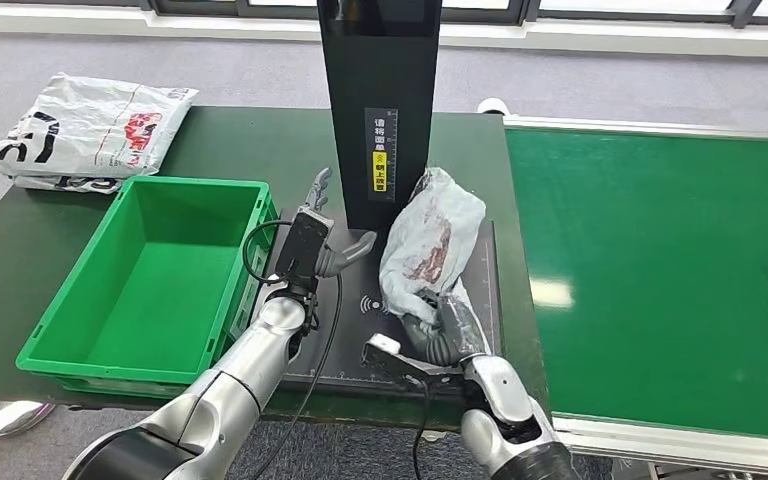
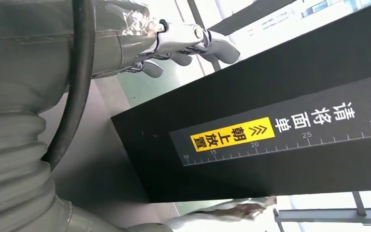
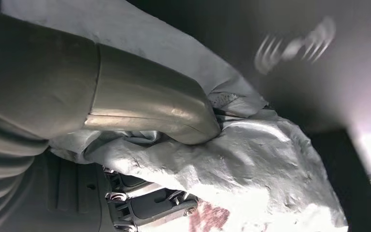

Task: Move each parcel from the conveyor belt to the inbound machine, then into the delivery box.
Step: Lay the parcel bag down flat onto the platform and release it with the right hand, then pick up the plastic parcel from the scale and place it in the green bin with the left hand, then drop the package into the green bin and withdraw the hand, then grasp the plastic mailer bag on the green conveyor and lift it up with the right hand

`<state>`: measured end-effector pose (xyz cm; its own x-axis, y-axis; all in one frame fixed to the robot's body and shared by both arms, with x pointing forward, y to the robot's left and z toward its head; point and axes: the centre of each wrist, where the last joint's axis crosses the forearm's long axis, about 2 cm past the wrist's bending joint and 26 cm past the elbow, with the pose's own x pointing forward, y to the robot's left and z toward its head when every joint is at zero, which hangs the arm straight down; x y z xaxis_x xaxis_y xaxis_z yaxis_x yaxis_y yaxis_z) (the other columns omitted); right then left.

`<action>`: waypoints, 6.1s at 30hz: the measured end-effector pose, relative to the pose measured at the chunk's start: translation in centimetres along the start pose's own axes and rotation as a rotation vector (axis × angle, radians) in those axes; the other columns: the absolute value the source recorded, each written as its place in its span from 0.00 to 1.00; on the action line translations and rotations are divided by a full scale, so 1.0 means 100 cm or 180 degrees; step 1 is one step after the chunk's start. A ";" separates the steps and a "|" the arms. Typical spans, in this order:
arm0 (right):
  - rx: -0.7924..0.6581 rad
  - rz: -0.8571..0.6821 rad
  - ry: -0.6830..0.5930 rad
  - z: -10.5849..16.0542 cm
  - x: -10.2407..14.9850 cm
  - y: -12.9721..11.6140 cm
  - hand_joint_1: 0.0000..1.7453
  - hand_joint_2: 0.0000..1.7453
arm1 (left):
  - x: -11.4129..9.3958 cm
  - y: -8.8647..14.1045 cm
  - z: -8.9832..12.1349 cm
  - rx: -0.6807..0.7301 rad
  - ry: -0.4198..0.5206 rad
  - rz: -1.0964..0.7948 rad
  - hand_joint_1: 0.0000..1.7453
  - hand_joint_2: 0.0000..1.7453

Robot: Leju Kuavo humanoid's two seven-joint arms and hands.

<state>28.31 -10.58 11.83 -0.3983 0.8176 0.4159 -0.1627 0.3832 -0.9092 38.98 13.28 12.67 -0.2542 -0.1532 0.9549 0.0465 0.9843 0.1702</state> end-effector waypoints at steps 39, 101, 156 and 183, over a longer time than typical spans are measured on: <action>-0.2420 -0.1284 0.0058 0.015 -0.095 -0.057 0.00 1.00 | 0.008 0.005 0.009 -0.0048 -0.0866 0.0029 0.00 1.00; -0.2779 -0.1799 0.0247 0.066 -0.099 -0.049 0.00 1.00 | 0.052 0.086 -0.017 0.1139 -0.0947 -0.3776 1.00 1.00; -0.2663 -0.1614 0.0523 0.068 -0.124 -0.051 0.00 1.00 | 0.005 0.267 -0.019 0.2149 0.0130 -0.1908 0.00 0.00; -0.1487 0.0758 0.3491 0.156 -0.263 -0.025 0.00 1.00 | -0.012 0.048 0.019 -0.0761 -0.0279 0.0656 0.00 1.00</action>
<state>25.13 -39.73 2.84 0.6379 0.7314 0.2409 0.2415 0.1070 -0.9645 37.67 18.34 11.91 -0.2977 0.0656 0.9524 0.3284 0.9438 0.0376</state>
